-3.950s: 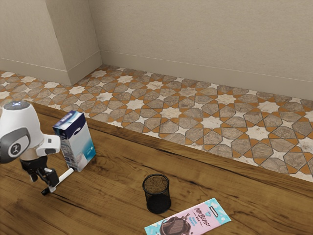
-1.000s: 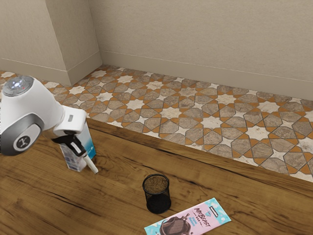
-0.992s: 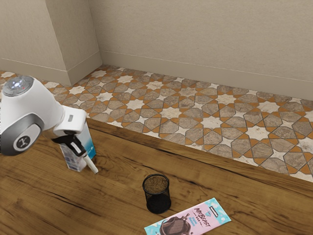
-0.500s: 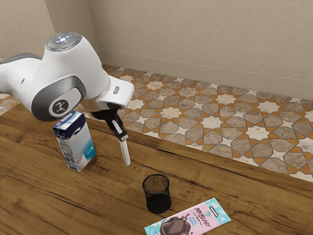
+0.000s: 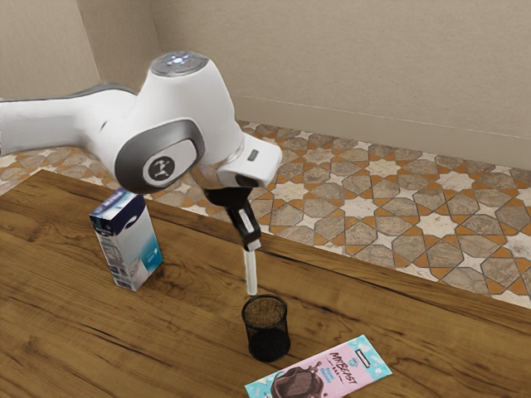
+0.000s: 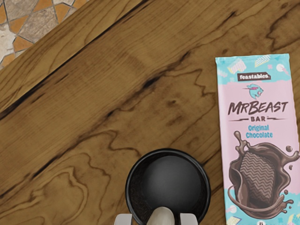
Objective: Put the marker into the pen holder.
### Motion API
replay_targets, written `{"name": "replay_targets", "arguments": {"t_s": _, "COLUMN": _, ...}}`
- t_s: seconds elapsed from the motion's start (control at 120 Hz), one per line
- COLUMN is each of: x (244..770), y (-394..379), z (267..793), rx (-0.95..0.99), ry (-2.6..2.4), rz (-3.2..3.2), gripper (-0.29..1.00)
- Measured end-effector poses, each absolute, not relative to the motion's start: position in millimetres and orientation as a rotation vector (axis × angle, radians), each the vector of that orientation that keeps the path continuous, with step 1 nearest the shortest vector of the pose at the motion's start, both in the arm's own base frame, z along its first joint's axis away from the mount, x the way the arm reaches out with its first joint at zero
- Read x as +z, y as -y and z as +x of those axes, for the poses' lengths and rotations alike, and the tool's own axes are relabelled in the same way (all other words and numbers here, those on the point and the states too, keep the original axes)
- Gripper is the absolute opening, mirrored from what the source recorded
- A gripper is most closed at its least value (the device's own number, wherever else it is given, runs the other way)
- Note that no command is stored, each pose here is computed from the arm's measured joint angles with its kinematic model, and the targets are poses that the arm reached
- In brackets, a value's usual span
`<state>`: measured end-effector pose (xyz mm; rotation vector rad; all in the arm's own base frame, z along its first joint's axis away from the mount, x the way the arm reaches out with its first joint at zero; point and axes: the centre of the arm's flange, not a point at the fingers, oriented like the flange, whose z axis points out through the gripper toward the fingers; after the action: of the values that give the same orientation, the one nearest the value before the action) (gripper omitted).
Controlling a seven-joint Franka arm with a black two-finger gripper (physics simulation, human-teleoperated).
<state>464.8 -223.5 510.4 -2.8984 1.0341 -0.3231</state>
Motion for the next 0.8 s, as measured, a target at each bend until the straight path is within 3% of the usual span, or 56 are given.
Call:
{"name": "replay_targets", "arguments": {"t_s": 0.708, "x": 442.9, "y": 231.2, "z": 511.1, "rx": -0.181, "ry": -1.058, "rz": -2.966, "gripper": 0.01}}
{"name": "replay_targets", "arguments": {"t_s": 0.8, "x": 440.1, "y": 228.4, "z": 513.9, "rx": -0.174, "ry": -1.053, "rz": -2.975, "gripper": 0.18}}
